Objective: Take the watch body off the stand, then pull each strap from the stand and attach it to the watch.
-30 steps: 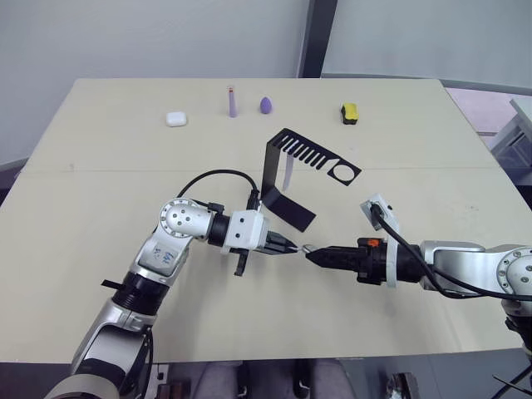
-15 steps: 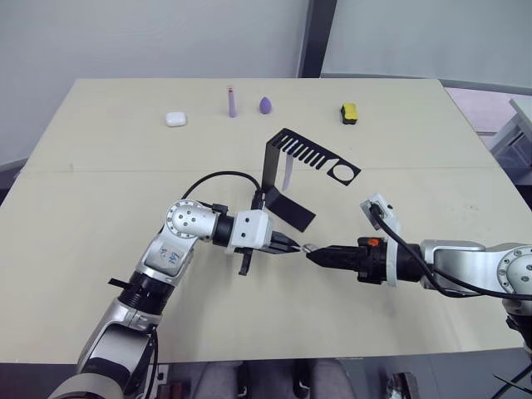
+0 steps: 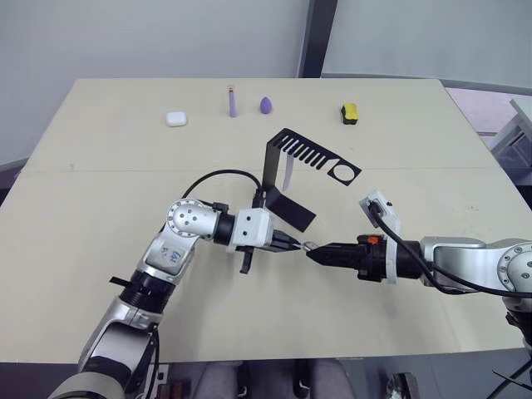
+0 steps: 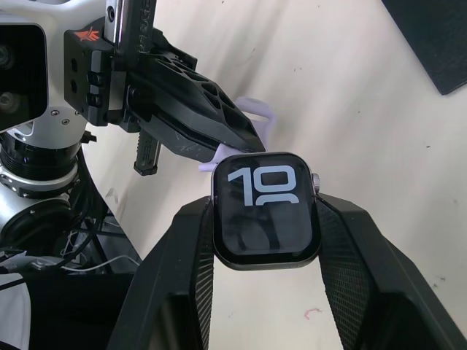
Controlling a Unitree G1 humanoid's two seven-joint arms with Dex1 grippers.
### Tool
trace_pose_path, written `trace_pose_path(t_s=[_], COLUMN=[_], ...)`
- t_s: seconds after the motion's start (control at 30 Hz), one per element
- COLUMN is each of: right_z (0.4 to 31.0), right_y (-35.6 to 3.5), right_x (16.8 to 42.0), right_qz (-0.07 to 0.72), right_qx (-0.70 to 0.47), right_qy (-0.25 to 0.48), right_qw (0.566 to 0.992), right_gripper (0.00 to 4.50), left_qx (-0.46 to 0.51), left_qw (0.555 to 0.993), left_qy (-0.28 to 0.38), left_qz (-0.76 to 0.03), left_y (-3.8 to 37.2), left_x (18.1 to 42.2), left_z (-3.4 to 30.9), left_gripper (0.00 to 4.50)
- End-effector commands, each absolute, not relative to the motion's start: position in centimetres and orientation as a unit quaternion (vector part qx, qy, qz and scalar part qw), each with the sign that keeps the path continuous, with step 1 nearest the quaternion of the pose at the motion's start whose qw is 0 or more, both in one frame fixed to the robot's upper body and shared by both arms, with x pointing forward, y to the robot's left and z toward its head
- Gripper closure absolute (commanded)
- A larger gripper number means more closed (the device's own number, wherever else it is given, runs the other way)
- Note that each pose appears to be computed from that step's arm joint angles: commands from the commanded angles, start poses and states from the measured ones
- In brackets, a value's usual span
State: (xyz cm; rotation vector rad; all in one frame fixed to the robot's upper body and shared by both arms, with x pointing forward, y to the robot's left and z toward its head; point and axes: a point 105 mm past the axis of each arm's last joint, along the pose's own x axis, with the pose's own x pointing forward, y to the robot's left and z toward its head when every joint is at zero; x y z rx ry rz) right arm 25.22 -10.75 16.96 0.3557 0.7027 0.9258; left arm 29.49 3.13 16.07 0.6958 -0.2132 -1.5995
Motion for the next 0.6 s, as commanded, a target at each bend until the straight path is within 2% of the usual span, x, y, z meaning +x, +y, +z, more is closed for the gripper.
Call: trace_pose_path(t_s=[0.03,0.6], right_z=[17.74,17.69], right_y=[-9.00,-8.99], right_x=[23.76,23.79], right_qz=[0.491,0.487], right_qx=[0.161,0.163], right_qy=[0.321,0.319], right_qw=[0.794,0.797], right_gripper=[2.98,2.98], left_qx=[0.303,0.302], left_qw=[0.622,0.619], left_qy=[-0.142,-0.146], left_qz=[-0.707,-0.710], left_y=[1.13,0.56], left_x=[28.81,28.92], left_z=[17.72,17.81], left_gripper=[4.50,4.50])
